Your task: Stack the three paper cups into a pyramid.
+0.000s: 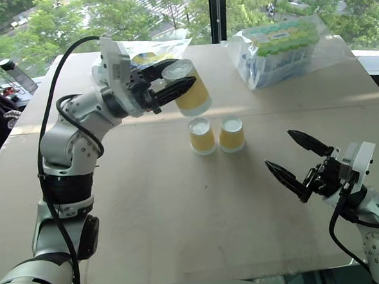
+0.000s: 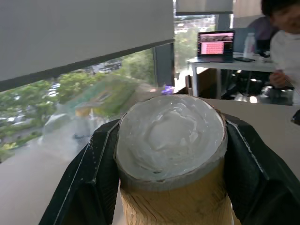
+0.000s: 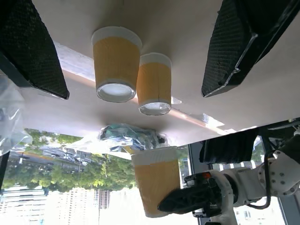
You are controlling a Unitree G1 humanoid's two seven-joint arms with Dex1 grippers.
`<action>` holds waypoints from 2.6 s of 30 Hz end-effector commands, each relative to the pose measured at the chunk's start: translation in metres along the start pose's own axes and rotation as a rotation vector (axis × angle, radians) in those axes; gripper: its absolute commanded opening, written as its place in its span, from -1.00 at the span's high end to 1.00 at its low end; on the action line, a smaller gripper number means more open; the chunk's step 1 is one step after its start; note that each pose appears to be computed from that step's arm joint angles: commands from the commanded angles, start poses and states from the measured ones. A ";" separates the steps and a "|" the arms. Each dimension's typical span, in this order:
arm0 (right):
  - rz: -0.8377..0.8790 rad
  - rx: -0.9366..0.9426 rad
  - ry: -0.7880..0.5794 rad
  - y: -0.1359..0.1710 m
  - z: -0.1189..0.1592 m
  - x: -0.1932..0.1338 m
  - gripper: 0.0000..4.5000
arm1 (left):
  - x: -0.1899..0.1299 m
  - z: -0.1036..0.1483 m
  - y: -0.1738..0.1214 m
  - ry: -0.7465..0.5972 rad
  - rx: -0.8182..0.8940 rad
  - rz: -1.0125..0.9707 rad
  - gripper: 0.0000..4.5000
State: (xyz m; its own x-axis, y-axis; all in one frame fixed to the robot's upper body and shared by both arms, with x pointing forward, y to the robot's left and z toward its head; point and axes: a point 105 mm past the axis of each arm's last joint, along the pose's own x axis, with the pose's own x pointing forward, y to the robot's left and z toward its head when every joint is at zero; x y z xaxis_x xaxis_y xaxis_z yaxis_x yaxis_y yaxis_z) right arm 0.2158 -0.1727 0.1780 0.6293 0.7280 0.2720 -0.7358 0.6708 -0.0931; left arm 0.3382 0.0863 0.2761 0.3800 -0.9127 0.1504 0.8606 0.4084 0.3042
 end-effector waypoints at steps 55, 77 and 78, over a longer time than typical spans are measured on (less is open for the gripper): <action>-0.012 -0.077 0.051 0.011 -0.002 -0.003 -1.00 | -0.030 -0.002 -0.037 0.025 0.024 -0.173 -0.97; 0.039 -0.038 0.367 -0.031 -0.083 -0.041 -1.00 | -0.139 -0.147 -0.136 0.468 -0.167 0.333 -0.97; 0.040 -0.037 0.369 -0.032 -0.084 -0.041 -1.00 | -0.138 -0.147 -0.136 0.469 -0.160 0.331 -0.97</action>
